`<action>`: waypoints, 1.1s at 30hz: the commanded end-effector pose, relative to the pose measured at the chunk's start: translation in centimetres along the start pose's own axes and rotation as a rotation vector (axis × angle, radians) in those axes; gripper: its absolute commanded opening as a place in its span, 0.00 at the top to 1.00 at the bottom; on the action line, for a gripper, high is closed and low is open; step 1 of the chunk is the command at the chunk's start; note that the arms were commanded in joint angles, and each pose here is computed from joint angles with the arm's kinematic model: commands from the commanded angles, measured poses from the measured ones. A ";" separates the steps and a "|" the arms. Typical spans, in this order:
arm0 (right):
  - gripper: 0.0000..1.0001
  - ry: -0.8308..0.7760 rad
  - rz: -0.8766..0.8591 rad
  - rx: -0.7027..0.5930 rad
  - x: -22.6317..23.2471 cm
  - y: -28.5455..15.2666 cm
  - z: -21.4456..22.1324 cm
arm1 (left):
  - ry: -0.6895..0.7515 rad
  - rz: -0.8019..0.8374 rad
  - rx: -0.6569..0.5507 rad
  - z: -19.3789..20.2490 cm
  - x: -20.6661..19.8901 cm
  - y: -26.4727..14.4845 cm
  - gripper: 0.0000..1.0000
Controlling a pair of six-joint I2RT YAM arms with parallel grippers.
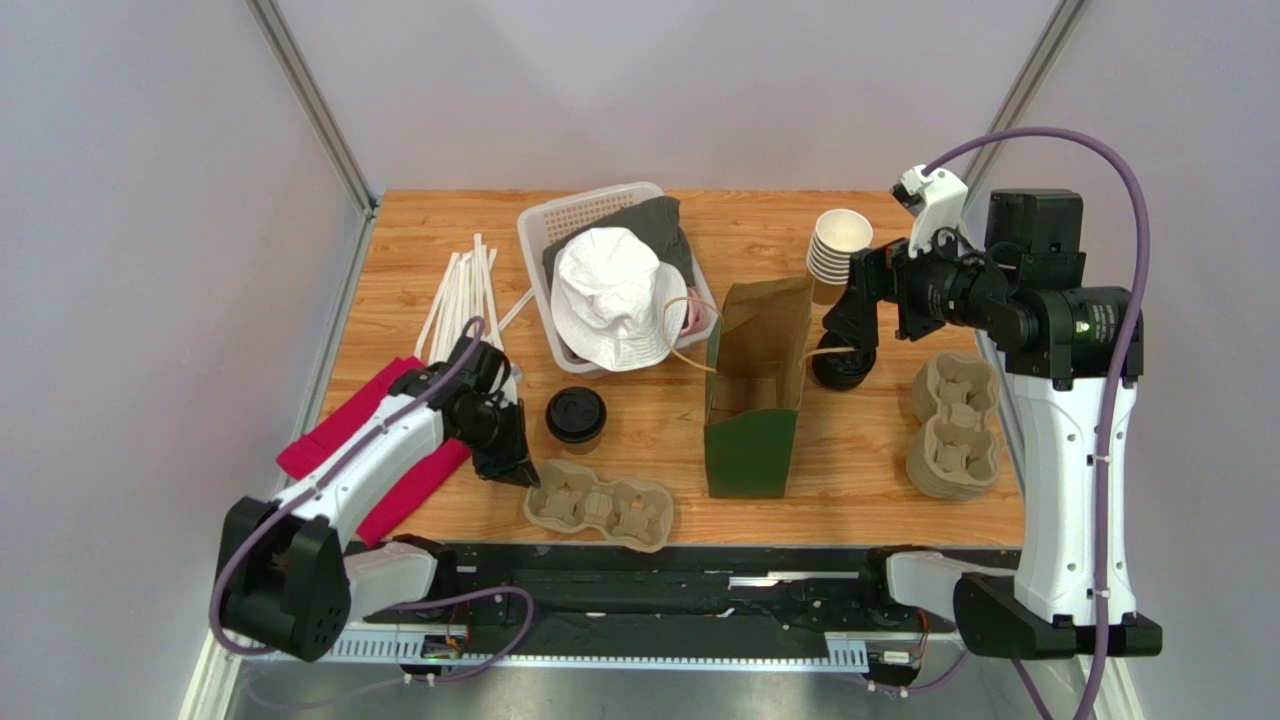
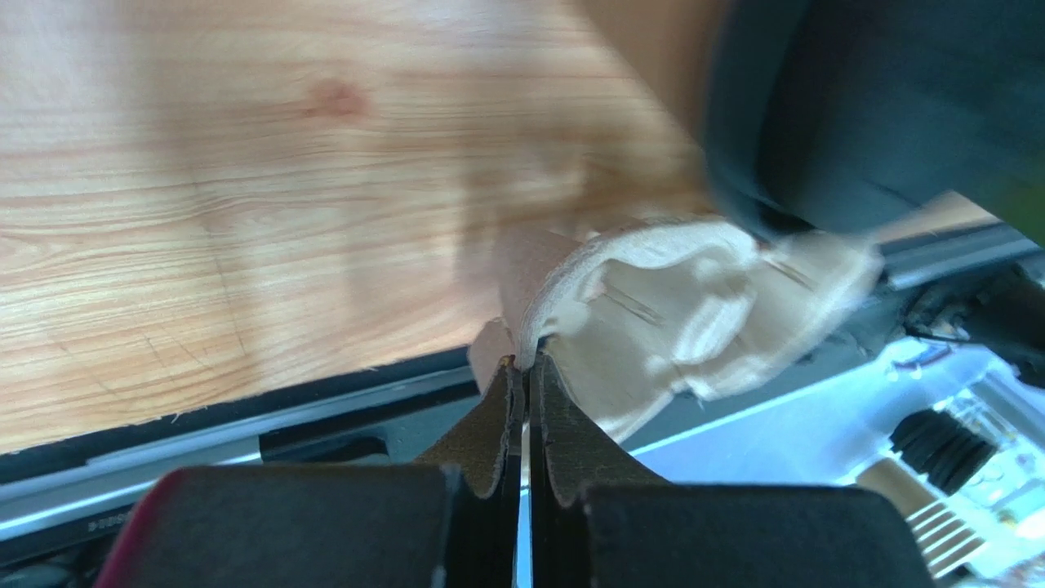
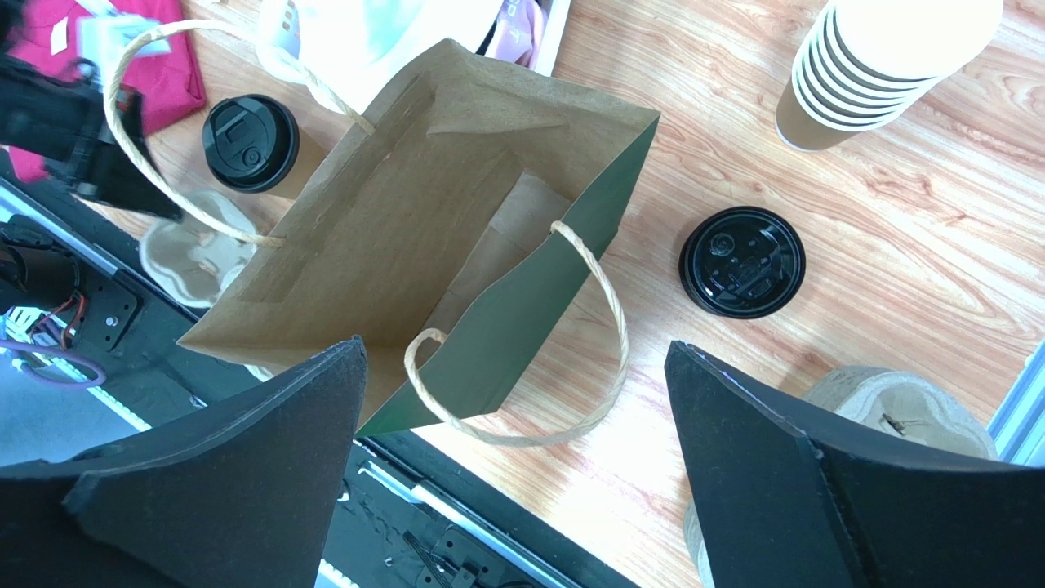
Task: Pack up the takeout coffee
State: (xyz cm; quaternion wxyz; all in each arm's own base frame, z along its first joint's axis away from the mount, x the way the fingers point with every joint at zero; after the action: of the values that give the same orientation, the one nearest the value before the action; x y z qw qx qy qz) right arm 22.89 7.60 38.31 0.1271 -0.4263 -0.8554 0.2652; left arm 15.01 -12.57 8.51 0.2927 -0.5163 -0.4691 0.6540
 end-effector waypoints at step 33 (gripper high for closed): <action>0.08 -0.527 -0.669 -0.301 22.0 2.6 -7.5 | 1.082 0.849 -0.542 6.1 -17.4 -32.0 1.00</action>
State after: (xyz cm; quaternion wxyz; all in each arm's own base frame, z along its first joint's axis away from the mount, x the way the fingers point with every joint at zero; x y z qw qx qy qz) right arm 14.52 28.31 41.60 -0.0043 -0.0526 -0.9795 0.1945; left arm 12.56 -16.33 42.10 0.1104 -0.9336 -0.2161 0.2636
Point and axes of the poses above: each gripper's point midway between its finger pads, its own y axis out along the fingers, its own x axis along the line the jaws close on, z = x × y, the point moved 2 cm from there along -y, back along the fingers, and after that the axes turned 10 degrees about -y, right-handed, at the moved point
